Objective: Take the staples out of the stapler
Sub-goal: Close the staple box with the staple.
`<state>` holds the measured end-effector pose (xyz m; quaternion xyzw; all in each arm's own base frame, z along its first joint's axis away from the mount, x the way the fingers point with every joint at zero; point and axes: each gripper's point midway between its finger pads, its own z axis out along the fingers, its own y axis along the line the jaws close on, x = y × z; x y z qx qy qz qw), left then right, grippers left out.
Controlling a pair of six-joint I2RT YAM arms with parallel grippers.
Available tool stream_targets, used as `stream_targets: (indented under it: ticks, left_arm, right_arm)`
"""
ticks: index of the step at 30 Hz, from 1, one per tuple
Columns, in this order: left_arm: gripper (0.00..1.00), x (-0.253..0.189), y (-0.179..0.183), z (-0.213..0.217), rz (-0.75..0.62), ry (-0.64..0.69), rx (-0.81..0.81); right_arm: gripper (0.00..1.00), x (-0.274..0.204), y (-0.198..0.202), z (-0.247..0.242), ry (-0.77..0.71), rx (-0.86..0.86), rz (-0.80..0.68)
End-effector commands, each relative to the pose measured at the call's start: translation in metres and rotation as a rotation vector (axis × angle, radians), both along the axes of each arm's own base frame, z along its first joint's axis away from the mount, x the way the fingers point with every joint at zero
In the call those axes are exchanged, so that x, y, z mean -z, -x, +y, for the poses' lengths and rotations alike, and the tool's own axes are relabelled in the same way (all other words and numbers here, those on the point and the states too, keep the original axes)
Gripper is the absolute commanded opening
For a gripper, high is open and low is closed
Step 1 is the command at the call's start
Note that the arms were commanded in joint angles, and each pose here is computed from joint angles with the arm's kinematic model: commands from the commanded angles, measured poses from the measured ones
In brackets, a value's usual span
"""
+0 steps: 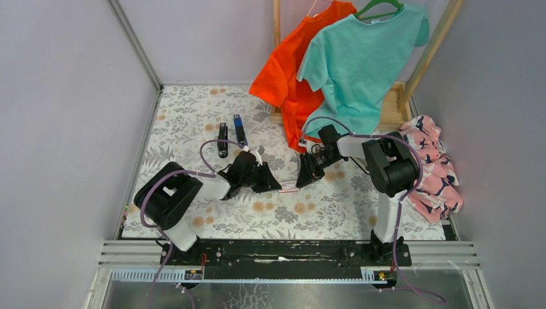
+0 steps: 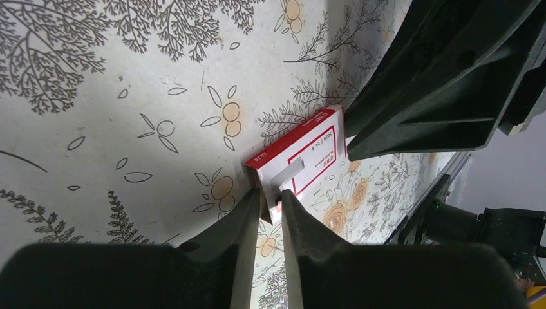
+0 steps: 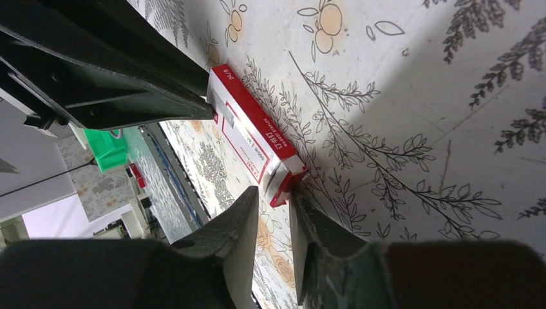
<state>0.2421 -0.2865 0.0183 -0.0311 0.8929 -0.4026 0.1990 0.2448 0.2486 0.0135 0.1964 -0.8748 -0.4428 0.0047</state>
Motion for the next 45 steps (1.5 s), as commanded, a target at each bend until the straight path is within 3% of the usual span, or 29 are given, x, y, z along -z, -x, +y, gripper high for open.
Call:
stream_targets:
  ticks: [1,7,12,16,23,45]
  left_arm:
    - [0.28,0.016,0.012,0.008,0.034,-0.058,0.01]
    - [0.34,0.005,0.01,0.013,0.004,-0.061,-0.005]
    - [0.4,-0.003,0.009,0.023,-0.028,-0.097,-0.028]
    - [0.34,0.002,0.012,0.038,-0.034,-0.16,-0.049]
    - [0.14,0.018,0.024,0.036,0.027,-0.173,0.001]
    - [0.05,0.04,0.028,0.014,0.065,-0.256,0.103]
  right_arm:
    - [0.34,-0.007,-0.013,-0.005,0.017,0.004,-0.066]
    - [0.33,-0.01,-0.017,-0.014,0.017,0.029,-0.081]
    - [0.24,-0.005,-0.015,-0.017,0.035,0.028,-0.07]
    - [0.2,-0.001,-0.013,-0.019,0.051,0.027,-0.067]
    - [0.14,0.005,-0.013,-0.02,0.063,0.033,-0.051]
    - [0.12,-0.001,-0.004,0.008,0.072,-0.054,-0.107]
